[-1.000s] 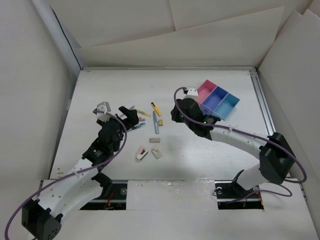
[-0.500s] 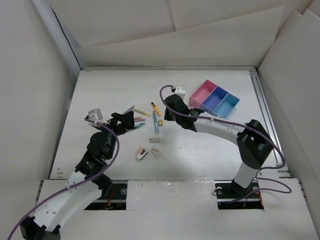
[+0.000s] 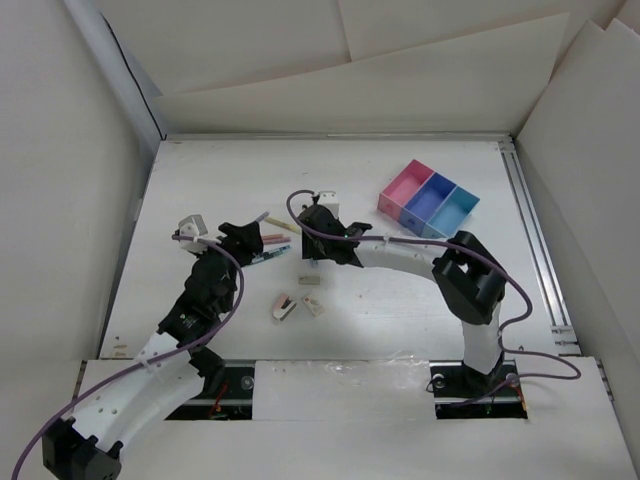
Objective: Sort the stationery into containers
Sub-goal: Pick up the pen from the center of the board.
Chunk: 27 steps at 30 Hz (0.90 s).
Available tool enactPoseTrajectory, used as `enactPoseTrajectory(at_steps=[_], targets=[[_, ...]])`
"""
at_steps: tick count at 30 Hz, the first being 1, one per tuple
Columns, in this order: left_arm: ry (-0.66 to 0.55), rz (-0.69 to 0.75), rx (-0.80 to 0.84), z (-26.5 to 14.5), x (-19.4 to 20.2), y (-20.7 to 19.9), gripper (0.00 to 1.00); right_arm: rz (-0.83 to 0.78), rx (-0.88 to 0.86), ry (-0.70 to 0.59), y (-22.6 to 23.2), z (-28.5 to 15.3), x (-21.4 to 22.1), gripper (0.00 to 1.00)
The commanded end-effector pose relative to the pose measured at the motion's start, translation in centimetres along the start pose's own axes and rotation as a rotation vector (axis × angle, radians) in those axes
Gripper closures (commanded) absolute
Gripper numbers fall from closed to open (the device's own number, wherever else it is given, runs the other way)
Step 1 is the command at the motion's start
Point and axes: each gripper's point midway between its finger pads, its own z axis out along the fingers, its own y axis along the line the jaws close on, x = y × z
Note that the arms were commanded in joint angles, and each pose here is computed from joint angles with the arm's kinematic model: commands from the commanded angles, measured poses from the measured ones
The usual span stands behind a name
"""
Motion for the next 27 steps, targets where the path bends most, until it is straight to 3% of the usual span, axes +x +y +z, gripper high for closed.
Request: enactPoseTrajectory(at_steps=[1, 5, 17, 21, 22, 27], targets=[[-0.056, -0.062, -0.055, 0.1, -1.1, 1.0, 0.38, 0.021, -0.015, 0.007, 1.0, 0.1, 0.5, 0.48], [-0.042, -0.061, -0.068, 0.5, -0.7, 1.4, 0.3, 0.005, -0.029, 0.024, 1.6, 0.2, 1.7, 0.47], [-0.054, -0.074, -0.07, 0.3, -1.1, 1.5, 0.3, -0.01, 0.046, 0.036, 1.0, 2.7, 2.6, 0.55], [-0.06, -0.08, -0.064, 0.0, -1.2, 1.5, 0.32, -0.003, 0.053, 0.043, 0.9, 3.0, 3.0, 0.73], [-0.068, -0.087, -0.057, -0.1, -1.5, 1.4, 0.32, 0.006, 0.053, 0.042, 0.9, 3.0, 3.0, 0.82], [-0.075, -0.093, -0.051, -0.4, -1.8, 1.3, 0.32, 0.021, 0.036, 0.01, 1.1, 1.4, 1.6, 0.98]])
